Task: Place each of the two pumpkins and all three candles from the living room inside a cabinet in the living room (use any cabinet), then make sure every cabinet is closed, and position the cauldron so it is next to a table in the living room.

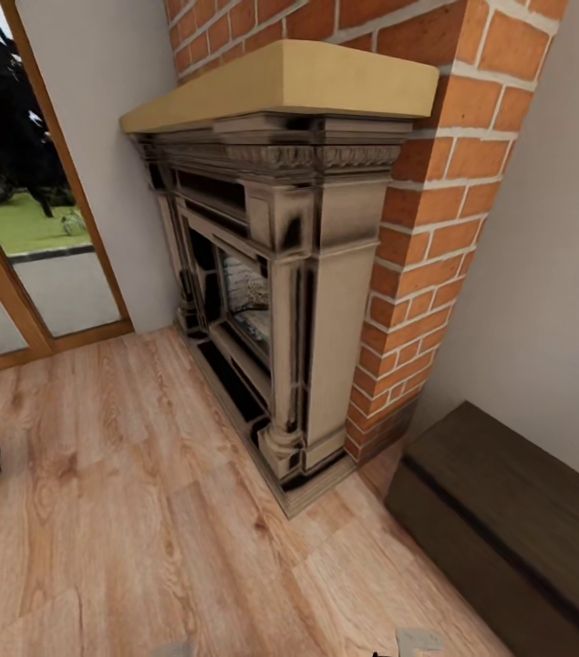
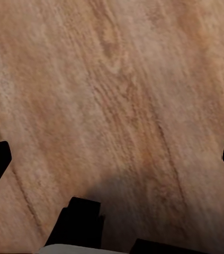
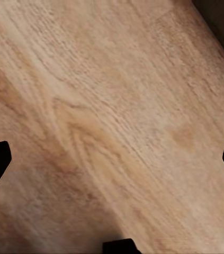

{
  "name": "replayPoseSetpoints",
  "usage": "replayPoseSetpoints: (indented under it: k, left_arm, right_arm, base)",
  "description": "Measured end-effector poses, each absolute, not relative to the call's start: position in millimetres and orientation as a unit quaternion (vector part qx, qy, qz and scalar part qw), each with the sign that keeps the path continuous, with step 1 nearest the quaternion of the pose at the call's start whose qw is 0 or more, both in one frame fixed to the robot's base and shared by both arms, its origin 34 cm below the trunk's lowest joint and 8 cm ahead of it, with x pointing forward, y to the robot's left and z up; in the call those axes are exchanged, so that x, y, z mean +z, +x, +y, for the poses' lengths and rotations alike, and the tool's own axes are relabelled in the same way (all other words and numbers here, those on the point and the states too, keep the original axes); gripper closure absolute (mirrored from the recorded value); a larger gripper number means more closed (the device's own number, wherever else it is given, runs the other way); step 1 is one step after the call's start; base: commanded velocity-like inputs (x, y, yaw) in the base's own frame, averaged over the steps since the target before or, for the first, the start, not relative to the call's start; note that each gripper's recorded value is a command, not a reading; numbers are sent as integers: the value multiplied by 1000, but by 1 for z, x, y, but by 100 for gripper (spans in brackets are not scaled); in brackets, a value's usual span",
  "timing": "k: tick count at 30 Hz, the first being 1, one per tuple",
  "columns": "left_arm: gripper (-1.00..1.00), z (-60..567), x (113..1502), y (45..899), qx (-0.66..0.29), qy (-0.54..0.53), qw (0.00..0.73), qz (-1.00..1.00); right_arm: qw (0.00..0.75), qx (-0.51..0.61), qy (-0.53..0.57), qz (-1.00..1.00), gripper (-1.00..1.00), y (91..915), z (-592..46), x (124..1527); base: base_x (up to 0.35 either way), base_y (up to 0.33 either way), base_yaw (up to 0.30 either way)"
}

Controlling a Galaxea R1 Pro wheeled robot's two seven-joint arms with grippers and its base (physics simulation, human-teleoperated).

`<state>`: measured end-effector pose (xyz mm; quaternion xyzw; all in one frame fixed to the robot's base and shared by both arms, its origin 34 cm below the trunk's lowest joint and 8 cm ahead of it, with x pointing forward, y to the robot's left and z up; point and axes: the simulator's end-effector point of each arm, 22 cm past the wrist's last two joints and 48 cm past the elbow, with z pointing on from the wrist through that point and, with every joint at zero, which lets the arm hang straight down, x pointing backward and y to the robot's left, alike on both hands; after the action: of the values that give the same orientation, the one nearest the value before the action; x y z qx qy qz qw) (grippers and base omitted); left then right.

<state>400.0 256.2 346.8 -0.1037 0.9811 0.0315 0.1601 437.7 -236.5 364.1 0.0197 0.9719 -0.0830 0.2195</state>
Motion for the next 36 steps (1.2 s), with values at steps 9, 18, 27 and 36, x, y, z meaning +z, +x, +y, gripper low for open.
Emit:
replayPoseSetpoints:
  k: [9,18,27,36]
  left_arm:
    - [-100,252,347,401,27,-103,161,981]
    - [-100,255,347,400,29,-104,160,981]
    - [-100,260,347,399,33,-117,159,980]
    - [-100,261,346,397,35,-123,156,980]
  right_arm:
    - [220,-83,20,972,-100,438,-237,364]
    - [220,-83,20,972,-100,438,-237,364]
    - [220,-84,20,972,-100,438,-237,364]
    - [216,-86,23,972,-100,436,-238,363]
  base:
    - [0,0,287]
    - [0,0,287]
    - [0,0,286]
    - [0,0,270]
